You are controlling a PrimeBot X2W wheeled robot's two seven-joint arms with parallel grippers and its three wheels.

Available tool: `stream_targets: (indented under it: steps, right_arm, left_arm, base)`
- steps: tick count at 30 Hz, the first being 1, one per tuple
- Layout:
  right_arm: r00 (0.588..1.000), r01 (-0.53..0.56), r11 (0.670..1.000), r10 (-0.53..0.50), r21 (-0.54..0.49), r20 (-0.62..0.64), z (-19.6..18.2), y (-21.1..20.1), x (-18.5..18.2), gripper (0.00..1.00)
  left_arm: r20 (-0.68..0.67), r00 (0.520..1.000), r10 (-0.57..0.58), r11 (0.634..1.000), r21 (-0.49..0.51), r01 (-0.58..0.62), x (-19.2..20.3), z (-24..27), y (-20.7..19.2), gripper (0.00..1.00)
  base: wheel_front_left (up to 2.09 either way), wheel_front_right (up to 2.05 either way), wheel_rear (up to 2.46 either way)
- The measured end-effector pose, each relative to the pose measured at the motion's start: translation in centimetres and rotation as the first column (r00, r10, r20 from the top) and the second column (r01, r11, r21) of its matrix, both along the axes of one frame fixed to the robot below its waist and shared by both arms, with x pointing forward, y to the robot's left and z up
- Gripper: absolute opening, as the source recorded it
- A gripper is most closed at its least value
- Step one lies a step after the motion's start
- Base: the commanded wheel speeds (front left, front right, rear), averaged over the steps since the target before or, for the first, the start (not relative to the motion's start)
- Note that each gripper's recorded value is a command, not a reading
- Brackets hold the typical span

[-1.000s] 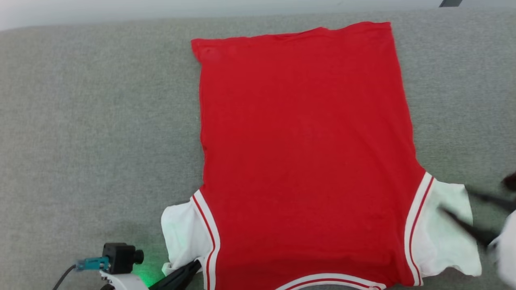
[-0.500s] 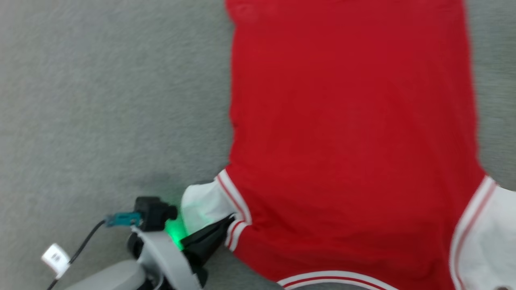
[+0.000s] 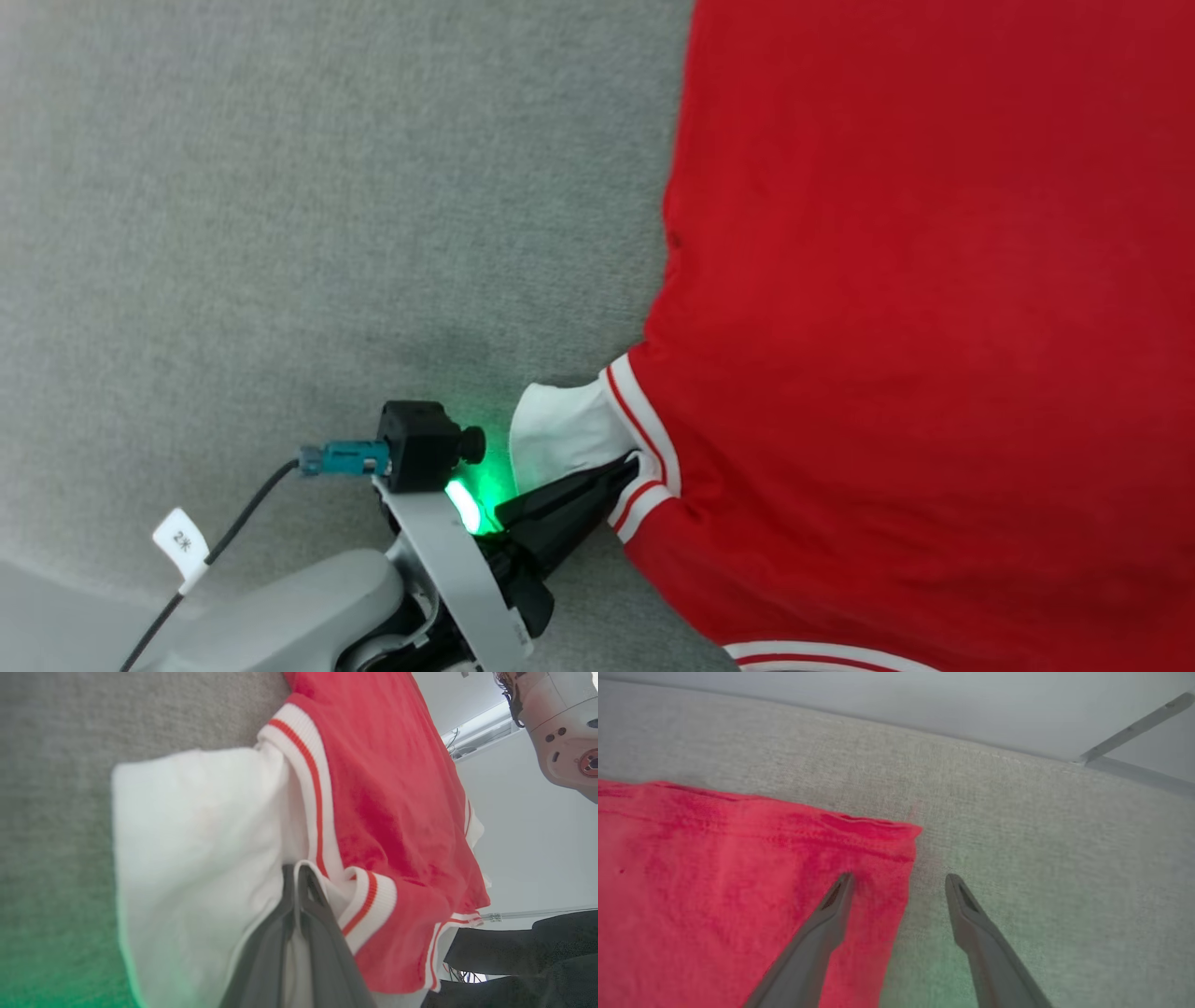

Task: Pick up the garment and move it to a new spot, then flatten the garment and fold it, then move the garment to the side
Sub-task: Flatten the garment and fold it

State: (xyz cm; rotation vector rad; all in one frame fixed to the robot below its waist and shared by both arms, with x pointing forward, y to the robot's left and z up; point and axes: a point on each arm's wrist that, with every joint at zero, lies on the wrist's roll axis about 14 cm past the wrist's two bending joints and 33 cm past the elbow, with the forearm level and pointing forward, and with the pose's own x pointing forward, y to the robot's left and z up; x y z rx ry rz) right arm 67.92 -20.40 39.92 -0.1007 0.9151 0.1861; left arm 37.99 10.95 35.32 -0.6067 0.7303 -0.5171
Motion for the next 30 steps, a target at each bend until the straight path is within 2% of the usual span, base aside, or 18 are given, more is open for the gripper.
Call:
stream_targets:
  steps: [6,7,9,10,16,21,26,30]
  right_arm:
    - [0.988,0.039,0.999,-0.036,0.019,-0.147,-3.7,0.8,0.3,1.00]
    - [0.986,0.044,0.999,-0.040,0.021,-0.163,-3.9,0.9,0.3,0.63]
    - [0.983,0.054,0.998,-0.049,0.026,-0.175,-3.8,0.9,0.3,0.09]
    - [0.983,0.055,0.998,-0.050,0.025,-0.175,-3.8,0.9,0.3,0.00]
    - [0.992,0.049,0.996,-0.039,0.075,-0.124,-2.3,2.3,0.0,0.00]
    - [0.999,-0.015,0.997,0.019,0.075,-0.049,0.1,3.0,-1.2,0.00]
    - [0.998,-0.063,0.995,0.063,0.073,0.005,2.6,1.1,-4.5,0.00]
    - [0.995,-0.090,0.991,0.093,0.098,-0.026,2.5,-0.8,-10.0,0.00]
  left_arm:
    - [-0.029,0.999,0.026,1.000,-0.008,-0.026,0.1,-0.6,0.6,0.00]
    - [-0.031,0.999,0.031,0.999,-0.010,-0.031,0.1,-0.6,0.7,0.00]
    - [-0.033,0.999,0.031,0.999,-0.013,-0.032,0.1,-0.6,0.7,0.00]
    - [-0.031,0.999,0.031,0.999,-0.013,-0.032,0.1,-0.5,0.7,0.00]
    - [-0.008,0.999,0.031,0.999,-0.009,-0.031,0.2,0.2,0.8,0.00]
    - [0.029,0.999,0.044,0.999,0.007,-0.044,0.2,1.0,1.2,0.00]
    - [0.058,0.996,0.074,0.997,0.031,-0.076,-0.7,2.0,2.3,0.00]
    - [0.080,0.992,0.097,0.993,0.057,-0.102,-1.7,2.8,3.5,0.00]
  base:
    - [0.00,0.00,0.00]
    - [0.00,0.00,0.00]
    - [0.00,0.00,0.00]
    - [0.00,0.00,0.00]
    - [0.00,0.00,0.00]
    - [0.00,0.00,0.00]
    - [0.00,0.00,0.00]
    - [0.00,0.00,0.00]
